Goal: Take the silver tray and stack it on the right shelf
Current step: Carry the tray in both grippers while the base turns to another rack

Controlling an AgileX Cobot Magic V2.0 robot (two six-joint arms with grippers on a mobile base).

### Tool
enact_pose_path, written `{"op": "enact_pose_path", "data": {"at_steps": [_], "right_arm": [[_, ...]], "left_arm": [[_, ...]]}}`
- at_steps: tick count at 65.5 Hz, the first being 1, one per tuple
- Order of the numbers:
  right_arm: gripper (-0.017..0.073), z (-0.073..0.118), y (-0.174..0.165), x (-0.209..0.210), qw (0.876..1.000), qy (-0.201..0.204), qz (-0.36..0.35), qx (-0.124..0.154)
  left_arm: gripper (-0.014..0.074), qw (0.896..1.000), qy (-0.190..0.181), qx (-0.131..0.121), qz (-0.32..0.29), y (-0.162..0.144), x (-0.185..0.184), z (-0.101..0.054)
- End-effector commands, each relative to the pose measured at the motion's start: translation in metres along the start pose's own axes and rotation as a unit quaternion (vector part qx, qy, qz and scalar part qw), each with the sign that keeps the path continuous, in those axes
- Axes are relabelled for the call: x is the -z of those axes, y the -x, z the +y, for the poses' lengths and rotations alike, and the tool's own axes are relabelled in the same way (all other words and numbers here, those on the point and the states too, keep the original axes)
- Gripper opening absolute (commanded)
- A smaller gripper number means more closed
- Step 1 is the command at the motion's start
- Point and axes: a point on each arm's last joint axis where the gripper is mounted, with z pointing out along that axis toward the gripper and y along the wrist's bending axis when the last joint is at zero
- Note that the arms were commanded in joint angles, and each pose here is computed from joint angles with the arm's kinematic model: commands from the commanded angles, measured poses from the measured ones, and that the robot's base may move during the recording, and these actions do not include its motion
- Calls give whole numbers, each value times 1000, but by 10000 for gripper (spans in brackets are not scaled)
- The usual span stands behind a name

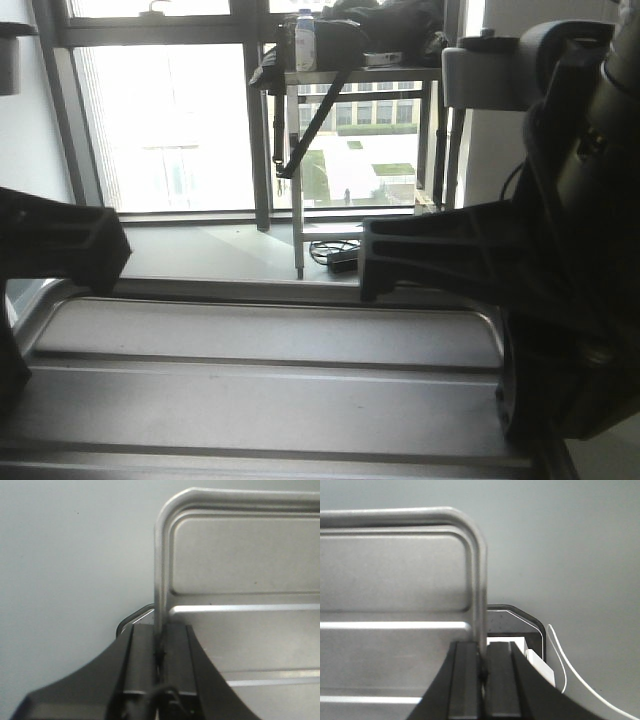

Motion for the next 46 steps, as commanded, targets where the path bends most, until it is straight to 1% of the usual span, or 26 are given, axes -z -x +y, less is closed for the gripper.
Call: {"op": "enact_pose_path", "data": {"at_steps": [1, 46], "right_arm": [[69, 4, 7, 13, 999, 29, -30, 10], [69, 4, 7, 13, 999, 29, -30, 10]], "left_arm": [[-100, 1000, -17, -9, -20, 4, 10, -2], [-100, 1000, -17, -9, -20, 4, 10, -2]]}}
